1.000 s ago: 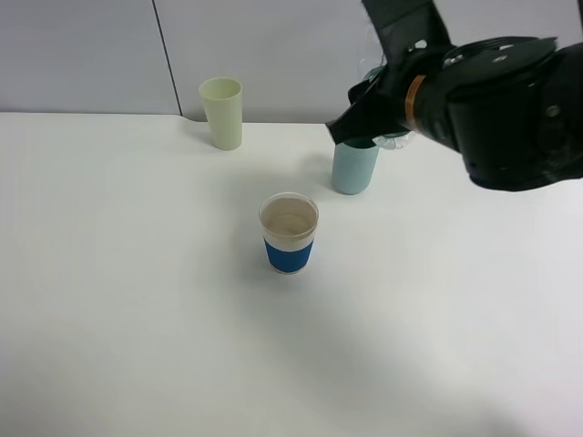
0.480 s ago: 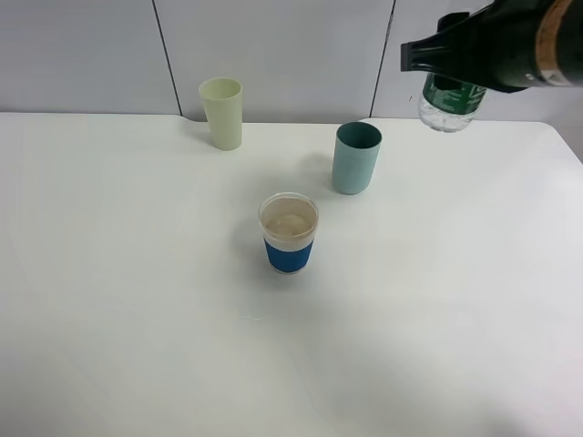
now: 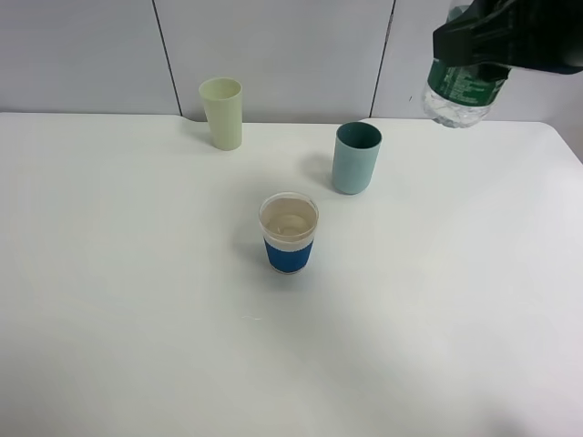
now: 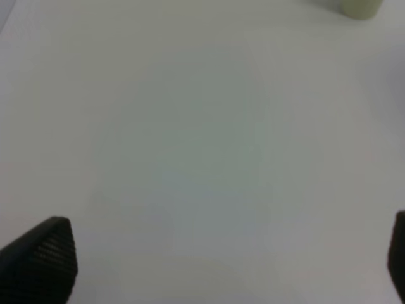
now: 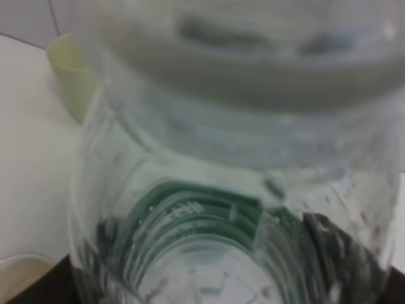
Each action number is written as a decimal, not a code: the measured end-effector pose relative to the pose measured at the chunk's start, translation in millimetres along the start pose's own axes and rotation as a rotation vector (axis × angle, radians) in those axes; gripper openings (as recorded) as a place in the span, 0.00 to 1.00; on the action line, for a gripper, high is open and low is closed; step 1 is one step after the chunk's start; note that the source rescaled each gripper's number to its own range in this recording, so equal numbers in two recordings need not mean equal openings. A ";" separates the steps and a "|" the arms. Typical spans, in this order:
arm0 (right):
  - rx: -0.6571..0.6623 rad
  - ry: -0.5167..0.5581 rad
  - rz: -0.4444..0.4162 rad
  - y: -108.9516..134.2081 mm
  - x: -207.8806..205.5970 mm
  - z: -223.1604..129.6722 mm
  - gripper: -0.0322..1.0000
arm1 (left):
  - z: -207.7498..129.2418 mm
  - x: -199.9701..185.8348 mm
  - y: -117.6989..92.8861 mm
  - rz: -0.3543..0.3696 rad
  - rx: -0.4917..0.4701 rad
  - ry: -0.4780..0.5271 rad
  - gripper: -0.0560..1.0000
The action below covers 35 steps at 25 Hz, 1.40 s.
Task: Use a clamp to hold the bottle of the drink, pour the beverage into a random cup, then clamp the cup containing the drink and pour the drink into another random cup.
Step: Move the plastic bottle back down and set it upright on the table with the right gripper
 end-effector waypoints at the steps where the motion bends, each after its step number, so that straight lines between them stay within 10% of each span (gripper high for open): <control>1: 0.008 -0.001 0.014 -2.0 0.5 -0.3 0.06 | 0.0 0.0 0.0 0.000 0.000 0.000 1.00; 14: -0.002 -0.161 -0.042 -25.1 30.3 -52.0 0.06 | 0.0 0.0 0.0 0.000 0.000 0.000 1.00; 35: -0.037 0.029 0.045 -6.5 122.7 -127.0 0.06 | 0.0 0.0 0.0 0.000 0.000 0.000 1.00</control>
Point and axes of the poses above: a point on each arm's last joint axis where the gripper is mounted, x pointing out along that axis toward the gripper, y along the wrist's bending axis when the last joint is at zero, z = x × y, the point moved 2 cm from there along x, pointing out along that axis toward the gripper, and after that the axes turned 8 degrees about -x, right-handed, at the moved point
